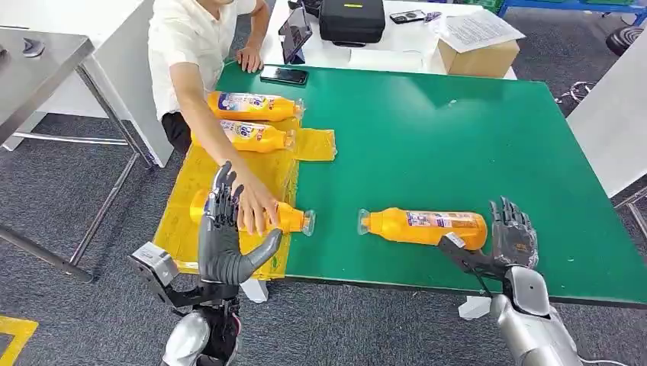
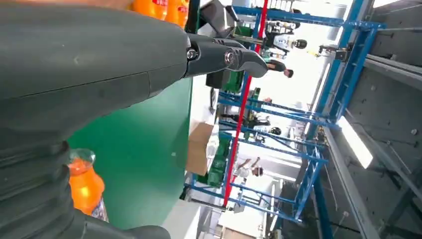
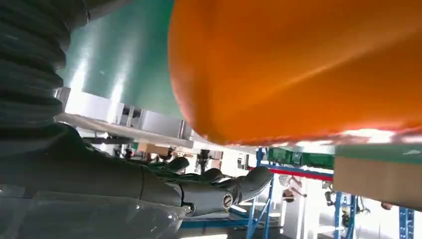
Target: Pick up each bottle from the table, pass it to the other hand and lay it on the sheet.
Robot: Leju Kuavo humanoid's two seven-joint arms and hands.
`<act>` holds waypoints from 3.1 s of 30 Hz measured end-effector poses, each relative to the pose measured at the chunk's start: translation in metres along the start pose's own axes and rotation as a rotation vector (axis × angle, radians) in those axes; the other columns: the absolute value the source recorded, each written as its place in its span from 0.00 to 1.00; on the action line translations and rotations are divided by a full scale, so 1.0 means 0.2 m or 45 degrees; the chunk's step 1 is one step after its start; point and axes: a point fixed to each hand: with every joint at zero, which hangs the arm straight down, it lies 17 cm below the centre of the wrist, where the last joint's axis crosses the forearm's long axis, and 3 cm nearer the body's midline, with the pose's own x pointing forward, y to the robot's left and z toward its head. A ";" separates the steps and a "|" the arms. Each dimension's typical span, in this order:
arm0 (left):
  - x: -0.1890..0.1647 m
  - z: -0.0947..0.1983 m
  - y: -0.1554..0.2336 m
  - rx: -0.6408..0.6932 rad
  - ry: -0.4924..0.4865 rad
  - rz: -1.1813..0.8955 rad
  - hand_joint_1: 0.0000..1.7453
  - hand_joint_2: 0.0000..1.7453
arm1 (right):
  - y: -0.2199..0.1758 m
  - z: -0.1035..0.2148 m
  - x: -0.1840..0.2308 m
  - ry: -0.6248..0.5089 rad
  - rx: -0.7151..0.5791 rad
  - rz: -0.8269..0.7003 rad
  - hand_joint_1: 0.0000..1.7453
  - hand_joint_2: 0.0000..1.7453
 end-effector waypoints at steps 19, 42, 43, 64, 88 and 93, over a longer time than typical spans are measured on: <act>-0.04 0.00 -0.01 0.002 0.027 -0.007 0.00 1.00 | 0.05 -0.05 0.28 -0.220 0.049 0.091 0.00 1.00; -0.06 0.01 -0.03 -0.008 0.052 -0.008 0.00 1.00 | 0.16 -0.02 0.34 -0.250 0.249 -0.085 1.00 1.00; -0.07 0.01 -0.04 -0.014 0.055 -0.007 0.00 1.00 | 0.18 -0.01 0.34 -0.256 0.269 -0.113 1.00 1.00; -0.11 -0.03 -0.09 -0.058 0.082 0.033 0.00 1.00 | 0.28 0.11 0.36 -0.317 0.326 -0.371 1.00 1.00; -0.54 0.27 0.20 0.163 0.483 0.211 0.00 1.00 | 0.03 0.30 0.73 -0.364 0.044 -1.047 1.00 1.00; -0.55 0.31 0.24 0.188 0.500 0.203 0.00 1.00 | -0.06 0.32 0.78 -0.394 -0.010 -1.084 1.00 1.00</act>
